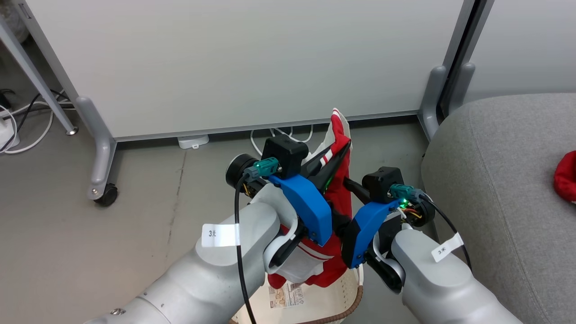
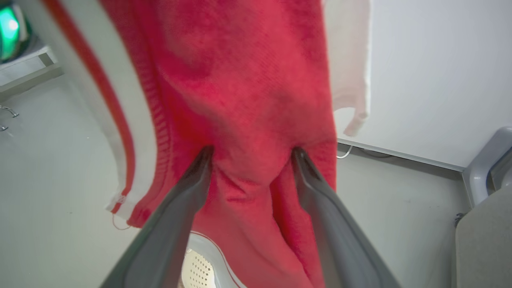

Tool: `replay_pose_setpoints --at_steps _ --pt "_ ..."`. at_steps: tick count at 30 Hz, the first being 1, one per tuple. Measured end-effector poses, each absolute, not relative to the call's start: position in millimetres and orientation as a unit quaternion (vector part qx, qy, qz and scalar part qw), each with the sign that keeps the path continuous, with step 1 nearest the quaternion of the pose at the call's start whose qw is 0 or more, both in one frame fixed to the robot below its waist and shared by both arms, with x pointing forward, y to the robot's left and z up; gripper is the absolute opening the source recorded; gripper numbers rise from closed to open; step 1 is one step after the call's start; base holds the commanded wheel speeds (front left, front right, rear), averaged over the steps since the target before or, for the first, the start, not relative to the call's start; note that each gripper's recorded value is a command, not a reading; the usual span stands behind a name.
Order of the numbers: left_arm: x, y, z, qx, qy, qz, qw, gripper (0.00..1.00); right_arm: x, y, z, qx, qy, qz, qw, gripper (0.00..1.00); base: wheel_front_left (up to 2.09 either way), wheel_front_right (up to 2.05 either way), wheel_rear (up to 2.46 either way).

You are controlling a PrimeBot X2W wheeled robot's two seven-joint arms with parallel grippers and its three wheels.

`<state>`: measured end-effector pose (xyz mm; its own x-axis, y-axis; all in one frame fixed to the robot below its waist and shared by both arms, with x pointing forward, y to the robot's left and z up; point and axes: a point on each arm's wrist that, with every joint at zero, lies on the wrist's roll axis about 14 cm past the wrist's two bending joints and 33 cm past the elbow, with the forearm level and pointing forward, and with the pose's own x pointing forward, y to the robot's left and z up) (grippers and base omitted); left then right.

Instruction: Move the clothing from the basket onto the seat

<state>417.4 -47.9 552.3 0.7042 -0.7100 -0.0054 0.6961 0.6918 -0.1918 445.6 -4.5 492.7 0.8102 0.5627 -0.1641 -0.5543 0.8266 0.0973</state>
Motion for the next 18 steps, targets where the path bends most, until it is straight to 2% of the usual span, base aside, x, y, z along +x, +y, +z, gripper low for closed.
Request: replay_pose_setpoints --at_steps 1,3,4,18 --pt "417.4 -48.3 552.7 -0.088 0.040 -0.383 0.919 0.00 445.6 -4.5 492.9 0.023 0.093 0.294 0.951 1.00 0.00 0.00 0.00" --pt "417.6 -49.0 553.5 -0.087 0.039 -0.383 0.919 0.00 445.9 -4.2 494.8 0.027 0.090 0.294 0.951 0.10 0.00 0.00 0.00" --pt "417.7 -49.4 553.9 -0.086 0.038 -0.384 0.919 0.00 446.1 -3.4 496.8 0.026 0.085 0.295 0.951 0.00 0.00 0.00 0.00" --pt "421.4 -49.5 551.2 -0.083 0.044 -0.379 0.921 0.00 443.5 -9.6 491.0 0.037 0.096 0.287 0.952 0.00 0.00 0.00 0.00"
